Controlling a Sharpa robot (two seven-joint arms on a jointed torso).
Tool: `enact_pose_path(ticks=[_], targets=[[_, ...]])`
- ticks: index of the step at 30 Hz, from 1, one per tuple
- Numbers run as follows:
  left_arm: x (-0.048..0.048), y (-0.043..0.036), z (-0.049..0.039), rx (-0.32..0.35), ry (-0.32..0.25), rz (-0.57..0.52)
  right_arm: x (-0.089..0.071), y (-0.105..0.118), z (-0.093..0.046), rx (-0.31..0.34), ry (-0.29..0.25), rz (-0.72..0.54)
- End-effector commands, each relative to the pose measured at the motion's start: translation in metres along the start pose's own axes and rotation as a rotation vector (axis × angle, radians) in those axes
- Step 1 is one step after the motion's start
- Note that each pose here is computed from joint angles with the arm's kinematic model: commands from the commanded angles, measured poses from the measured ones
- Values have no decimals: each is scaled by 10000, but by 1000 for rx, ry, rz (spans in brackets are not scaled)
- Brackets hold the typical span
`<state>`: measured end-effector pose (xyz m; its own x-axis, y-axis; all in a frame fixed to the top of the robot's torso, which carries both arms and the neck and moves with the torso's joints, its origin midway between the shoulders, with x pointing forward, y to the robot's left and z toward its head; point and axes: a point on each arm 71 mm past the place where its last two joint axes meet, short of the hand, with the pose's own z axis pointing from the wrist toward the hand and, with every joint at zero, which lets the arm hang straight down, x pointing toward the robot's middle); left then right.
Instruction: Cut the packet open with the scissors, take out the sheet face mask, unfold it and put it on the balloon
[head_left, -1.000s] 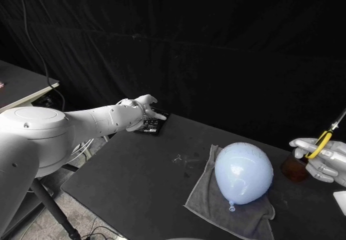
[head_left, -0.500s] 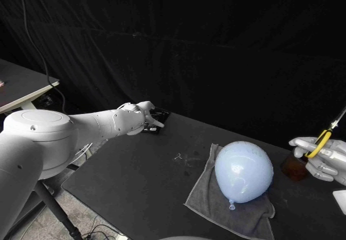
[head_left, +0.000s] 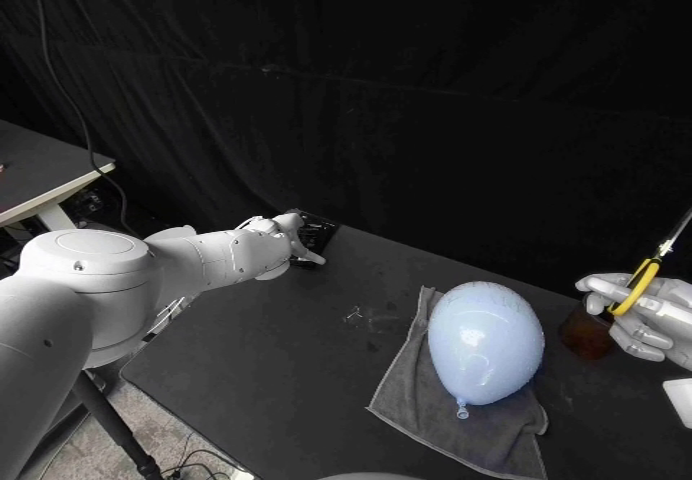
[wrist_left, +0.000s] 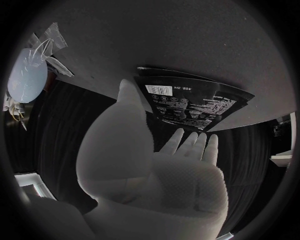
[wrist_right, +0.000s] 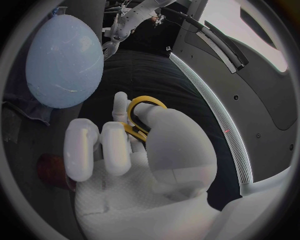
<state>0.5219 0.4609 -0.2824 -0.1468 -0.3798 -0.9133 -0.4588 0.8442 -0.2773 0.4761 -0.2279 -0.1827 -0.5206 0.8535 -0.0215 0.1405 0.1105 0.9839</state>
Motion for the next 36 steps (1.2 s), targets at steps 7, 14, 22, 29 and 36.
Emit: enact_pose_path(ticks=[7,14,22,29,36], targets=[[19,-22,-8,-11,0,13,12,11,-3,-10,10,-16],[38,-23,-18,-9,20,14,16,12,-2,-10,13,-20],[56,-37,-19,7,40,10,23,12,-1,-11,17,-26],[51,-39,-16,15,35,8,31,13,2,-11,21,-30],[42,-36,-18,23,24,1,33,13,2,-11,23,-34]])
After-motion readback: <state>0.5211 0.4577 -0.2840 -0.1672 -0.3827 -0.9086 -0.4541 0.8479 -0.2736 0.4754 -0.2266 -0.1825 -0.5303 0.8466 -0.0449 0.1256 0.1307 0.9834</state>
